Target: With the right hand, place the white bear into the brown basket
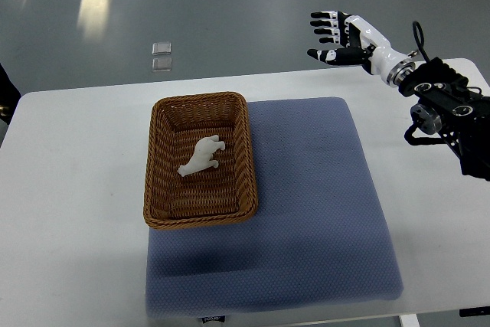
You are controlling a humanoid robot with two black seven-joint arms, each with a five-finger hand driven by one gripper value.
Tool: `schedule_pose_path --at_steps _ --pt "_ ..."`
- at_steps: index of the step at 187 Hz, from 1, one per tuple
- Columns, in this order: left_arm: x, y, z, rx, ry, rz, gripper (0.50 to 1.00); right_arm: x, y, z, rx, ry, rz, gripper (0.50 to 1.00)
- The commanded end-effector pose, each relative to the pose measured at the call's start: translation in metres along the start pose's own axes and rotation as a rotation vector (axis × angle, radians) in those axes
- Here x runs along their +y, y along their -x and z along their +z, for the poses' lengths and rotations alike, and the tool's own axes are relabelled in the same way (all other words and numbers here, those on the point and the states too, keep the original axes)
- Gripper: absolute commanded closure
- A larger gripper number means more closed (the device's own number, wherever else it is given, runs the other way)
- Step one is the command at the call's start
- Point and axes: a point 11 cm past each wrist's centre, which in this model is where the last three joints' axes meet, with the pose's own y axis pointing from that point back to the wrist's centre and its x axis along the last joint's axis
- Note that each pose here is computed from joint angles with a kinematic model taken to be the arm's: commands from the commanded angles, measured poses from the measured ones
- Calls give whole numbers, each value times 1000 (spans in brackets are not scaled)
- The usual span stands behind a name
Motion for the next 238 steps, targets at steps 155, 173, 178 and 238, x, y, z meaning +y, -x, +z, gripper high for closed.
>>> schedule_pose_path --at_steps 155,173,178,238 --pt "0 -2 0 3 -1 5 500 48 -23 64 -413 10 253 581" --pt "0 -2 0 2 0 5 500 47 -19 63 -418 2 250 574" --pt "0 -2 0 2 -1 5 500 47 -19 63 -418 3 249 574" --pt "0 -2 0 2 -1 6 500 52 -15 72 -422 19 251 574"
